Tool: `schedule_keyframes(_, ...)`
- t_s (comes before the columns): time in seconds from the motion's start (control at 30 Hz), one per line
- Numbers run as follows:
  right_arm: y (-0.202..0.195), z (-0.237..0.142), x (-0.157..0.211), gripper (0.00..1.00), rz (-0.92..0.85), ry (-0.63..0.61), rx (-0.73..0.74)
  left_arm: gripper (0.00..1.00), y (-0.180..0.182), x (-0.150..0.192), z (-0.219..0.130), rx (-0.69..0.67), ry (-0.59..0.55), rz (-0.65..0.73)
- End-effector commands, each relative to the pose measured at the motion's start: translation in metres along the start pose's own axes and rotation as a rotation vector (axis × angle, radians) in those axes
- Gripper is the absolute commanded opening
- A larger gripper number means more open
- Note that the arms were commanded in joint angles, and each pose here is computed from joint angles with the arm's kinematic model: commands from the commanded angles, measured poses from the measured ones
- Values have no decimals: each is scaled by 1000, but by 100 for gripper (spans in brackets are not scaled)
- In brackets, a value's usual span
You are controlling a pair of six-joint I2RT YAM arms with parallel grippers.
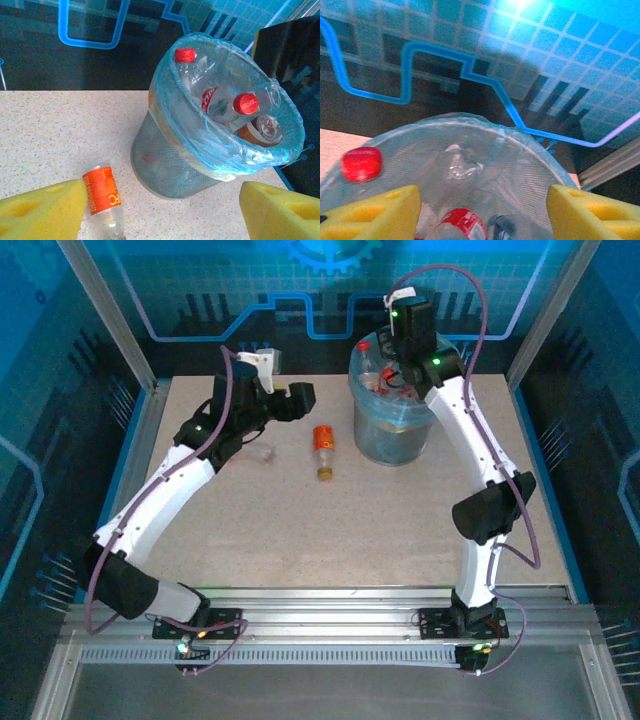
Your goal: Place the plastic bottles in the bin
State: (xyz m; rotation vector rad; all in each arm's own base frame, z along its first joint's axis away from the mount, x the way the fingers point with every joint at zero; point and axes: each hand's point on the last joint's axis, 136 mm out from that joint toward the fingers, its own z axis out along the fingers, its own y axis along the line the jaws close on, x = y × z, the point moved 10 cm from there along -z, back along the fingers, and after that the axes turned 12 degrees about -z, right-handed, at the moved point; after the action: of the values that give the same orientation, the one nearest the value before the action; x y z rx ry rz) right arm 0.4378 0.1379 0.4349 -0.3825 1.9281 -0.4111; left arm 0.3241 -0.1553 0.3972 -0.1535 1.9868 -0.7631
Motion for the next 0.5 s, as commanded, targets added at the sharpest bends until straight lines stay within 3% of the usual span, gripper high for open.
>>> schedule_keyframes(0.0,-5,-39,-20,69,81,-94,-120,82,1,-5,-24,-24,-63,32)
schedule_keyframes(0.17,9,-51,-23,69,99,-106,-235,82,22,-3,-36,-81,-83,2)
schedule_keyframes(0.47,29,-55,-23,65,124,-71,-303,82,50,-5,-60,-156,-120,-35)
